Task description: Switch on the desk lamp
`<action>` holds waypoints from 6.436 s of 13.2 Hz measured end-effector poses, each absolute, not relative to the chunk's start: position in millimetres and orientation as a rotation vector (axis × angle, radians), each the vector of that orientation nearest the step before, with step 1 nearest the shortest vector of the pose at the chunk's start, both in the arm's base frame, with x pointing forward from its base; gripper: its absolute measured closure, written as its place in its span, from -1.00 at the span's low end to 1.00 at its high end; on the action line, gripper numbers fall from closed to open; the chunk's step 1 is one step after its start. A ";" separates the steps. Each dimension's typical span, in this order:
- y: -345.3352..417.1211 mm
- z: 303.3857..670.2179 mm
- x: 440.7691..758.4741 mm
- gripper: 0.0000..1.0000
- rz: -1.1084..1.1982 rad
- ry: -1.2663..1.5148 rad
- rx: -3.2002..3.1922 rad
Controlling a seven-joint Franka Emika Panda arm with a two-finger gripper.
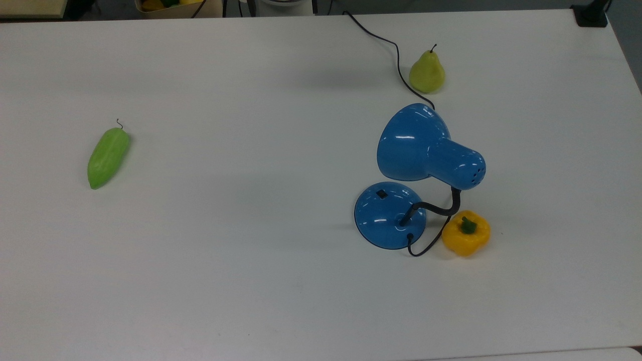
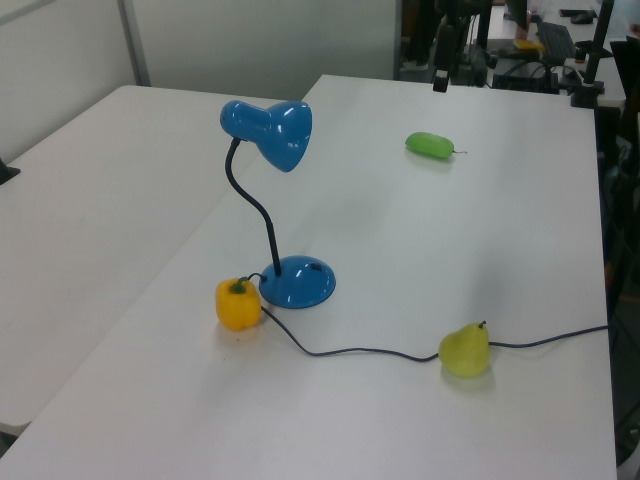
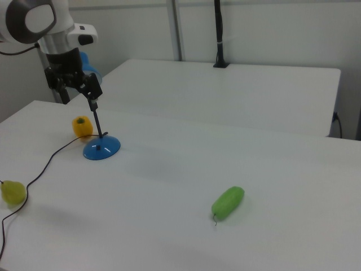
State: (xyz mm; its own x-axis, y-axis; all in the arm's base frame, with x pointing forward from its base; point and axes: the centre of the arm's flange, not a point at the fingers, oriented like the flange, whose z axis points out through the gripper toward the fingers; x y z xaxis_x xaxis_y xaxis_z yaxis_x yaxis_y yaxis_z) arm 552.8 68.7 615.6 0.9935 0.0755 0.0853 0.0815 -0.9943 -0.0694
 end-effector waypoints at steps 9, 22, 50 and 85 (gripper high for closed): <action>67.9 614.9 553.4 -1.00 -0.126 -0.118 -3.064; 66.4 616.1 555.3 0.77 -0.149 -0.115 -3.062; 168.3 374.2 574.1 0.98 -0.536 -0.634 -2.969; 242.0 317.7 638.4 0.98 -0.837 -0.498 -2.842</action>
State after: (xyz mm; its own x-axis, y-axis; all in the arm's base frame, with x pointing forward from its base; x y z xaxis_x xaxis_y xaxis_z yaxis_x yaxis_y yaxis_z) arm 638.4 242.0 317.7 0.7907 0.2739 0.5475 0.3504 -0.9358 -0.0380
